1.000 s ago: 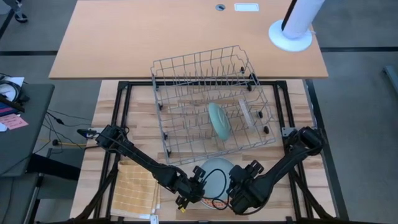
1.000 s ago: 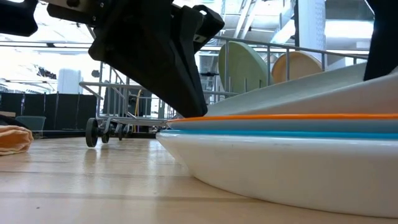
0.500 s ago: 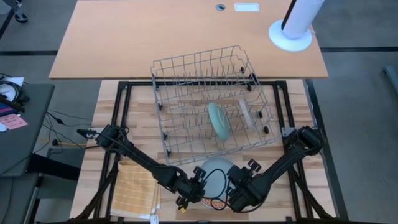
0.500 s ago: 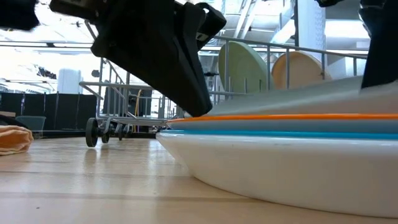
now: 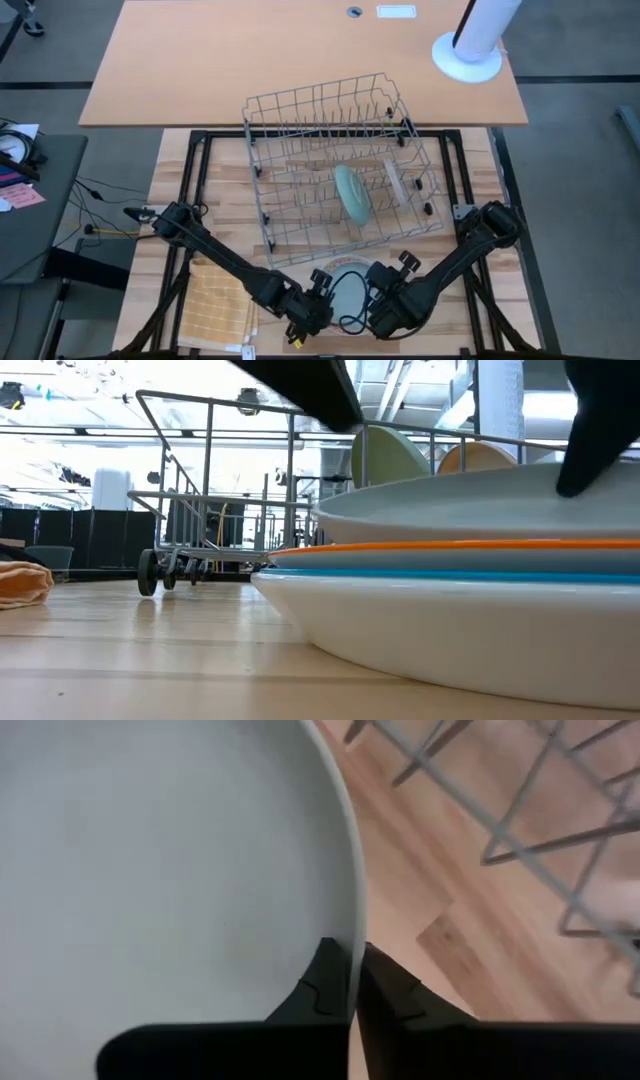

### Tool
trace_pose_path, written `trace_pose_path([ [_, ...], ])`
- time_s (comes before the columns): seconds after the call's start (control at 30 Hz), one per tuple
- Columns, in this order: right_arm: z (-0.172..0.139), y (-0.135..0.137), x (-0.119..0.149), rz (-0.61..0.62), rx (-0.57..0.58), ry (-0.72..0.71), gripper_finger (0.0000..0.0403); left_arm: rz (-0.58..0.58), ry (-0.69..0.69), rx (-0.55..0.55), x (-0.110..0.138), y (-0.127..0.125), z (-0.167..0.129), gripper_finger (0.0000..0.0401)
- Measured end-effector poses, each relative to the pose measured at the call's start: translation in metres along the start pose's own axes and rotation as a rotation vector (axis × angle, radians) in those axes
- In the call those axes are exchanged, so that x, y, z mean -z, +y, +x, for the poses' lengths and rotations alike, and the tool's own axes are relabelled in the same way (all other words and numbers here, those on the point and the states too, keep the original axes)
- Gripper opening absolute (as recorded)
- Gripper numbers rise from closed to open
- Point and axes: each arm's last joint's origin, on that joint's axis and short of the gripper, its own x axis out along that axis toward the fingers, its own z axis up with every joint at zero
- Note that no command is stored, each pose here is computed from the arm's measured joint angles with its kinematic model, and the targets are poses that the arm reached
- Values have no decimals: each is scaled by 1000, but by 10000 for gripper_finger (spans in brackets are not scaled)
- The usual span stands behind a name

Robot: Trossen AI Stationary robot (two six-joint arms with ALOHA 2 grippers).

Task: Sort dishes
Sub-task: Put the gray plate in the dish rack

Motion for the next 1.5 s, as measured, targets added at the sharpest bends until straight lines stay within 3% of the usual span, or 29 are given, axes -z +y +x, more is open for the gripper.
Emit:
trace_pose_path([
  [0.1, -10, -1, -1, -18, 14, -29, 4, -55, 39, -105, -8, 1, -15, 0],
  [0.2, -23, -4, -3, -37, 30, -59, 3, -171, 43, -261, -17, 9, -31, 0],
  [0.37, -44, -9, -4, -76, 54, -101, 2, -368, 20, -432, -31, 22, -63, 0],
  [0.53, -59, -8, -7, -154, 44, -199, 2, -446, -55, -453, -45, 27, -80, 24],
  [0.67, -71, -9, -16, -249, 35, -277, 2, -476, -83, -454, -48, 32, -79, 85],
  [0.83, -81, -10, -28, -276, 38, -376, 2, -516, -89, -469, -48, 38, -78, 174],
  [1.0, -82, -10, -31, -274, 47, -402, 2, -516, -91, -463, -48, 35, -79, 212],
  [1.23, -82, -11, -32, -272, 54, -419, 2, -534, -33, -486, -41, 39, -75, 186],
  [1.5, -82, -11, -32, -271, 56, -425, 2, -525, -6, -470, -39, 39, -73, 86],
])
